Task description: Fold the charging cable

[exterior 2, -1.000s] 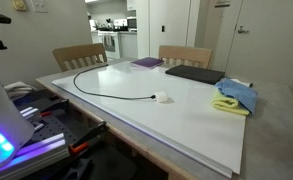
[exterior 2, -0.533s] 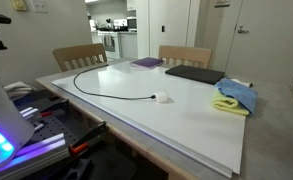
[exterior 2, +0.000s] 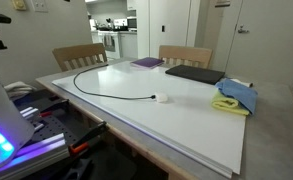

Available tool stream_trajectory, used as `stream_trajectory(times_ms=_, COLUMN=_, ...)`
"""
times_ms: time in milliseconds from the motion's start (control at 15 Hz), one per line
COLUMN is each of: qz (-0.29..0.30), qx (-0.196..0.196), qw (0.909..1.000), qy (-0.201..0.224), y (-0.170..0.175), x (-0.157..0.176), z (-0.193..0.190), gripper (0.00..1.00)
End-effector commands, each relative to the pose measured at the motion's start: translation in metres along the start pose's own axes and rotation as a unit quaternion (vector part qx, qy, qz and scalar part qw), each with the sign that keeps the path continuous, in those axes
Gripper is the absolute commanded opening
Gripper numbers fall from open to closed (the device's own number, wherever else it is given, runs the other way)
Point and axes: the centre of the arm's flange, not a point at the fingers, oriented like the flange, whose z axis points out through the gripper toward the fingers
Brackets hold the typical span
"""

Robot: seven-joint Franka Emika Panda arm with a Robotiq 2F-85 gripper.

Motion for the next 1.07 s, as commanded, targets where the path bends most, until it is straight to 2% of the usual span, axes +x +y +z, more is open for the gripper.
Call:
stream_trajectory(times_ms=0, qz=-0.060, qx=-0.006, qw=0.9982, qy=0.001, y=-0.018, x=0.048, z=0.021, gripper=1.00)
stream_trajectory(times_ms=467, qz=-0.102, qx=-0.022, qw=0.9944, qy=0.016, y=-0.033, x=0.100, z=0.075, gripper=1.00)
stream_trajectory(times_ms=1000, qz=-0.106, qx=-0.019, qw=0.9941, qy=0.009, y=-0.034, x=0.135, z=0.116, gripper=1.00)
